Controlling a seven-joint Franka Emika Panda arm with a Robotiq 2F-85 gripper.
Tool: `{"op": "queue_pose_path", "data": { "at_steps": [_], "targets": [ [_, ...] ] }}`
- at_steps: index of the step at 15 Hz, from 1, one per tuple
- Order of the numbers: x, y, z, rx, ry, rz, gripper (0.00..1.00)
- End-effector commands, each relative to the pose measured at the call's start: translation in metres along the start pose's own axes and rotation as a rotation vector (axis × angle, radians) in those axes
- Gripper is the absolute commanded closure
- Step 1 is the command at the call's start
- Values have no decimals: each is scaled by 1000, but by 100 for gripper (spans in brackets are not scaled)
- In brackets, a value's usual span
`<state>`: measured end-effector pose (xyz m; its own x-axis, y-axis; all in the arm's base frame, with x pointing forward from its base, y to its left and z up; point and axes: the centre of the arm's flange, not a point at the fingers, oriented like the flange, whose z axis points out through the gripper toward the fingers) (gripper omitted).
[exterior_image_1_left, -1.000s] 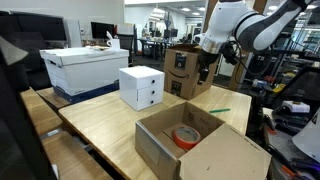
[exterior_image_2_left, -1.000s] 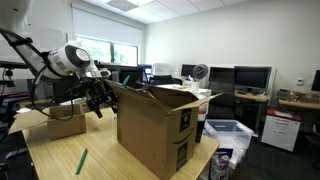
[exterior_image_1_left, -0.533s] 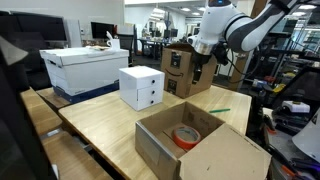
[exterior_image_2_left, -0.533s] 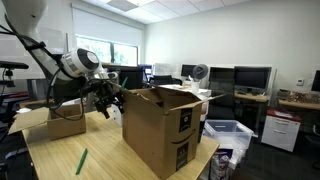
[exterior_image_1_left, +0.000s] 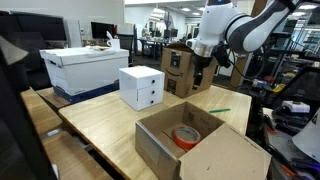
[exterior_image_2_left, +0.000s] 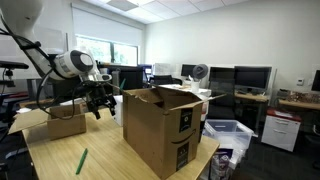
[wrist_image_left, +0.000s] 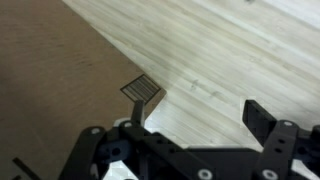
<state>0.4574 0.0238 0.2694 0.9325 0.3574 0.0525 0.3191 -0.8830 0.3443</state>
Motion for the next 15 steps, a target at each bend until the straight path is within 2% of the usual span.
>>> {"op": "queue_pose_path", "data": {
  "at_steps": [1,5,8,12,15],
  "targets": [
    [-30,-11,-12,46,-40,-19,0],
    [-65,-12,6,116,-102,18,0],
    [-85,-9,5,150,-107,50,0],
    [-99,-4,-4,168,-83,83,0],
    [-99,2,1,166,-72,57,0]
  ]
}}
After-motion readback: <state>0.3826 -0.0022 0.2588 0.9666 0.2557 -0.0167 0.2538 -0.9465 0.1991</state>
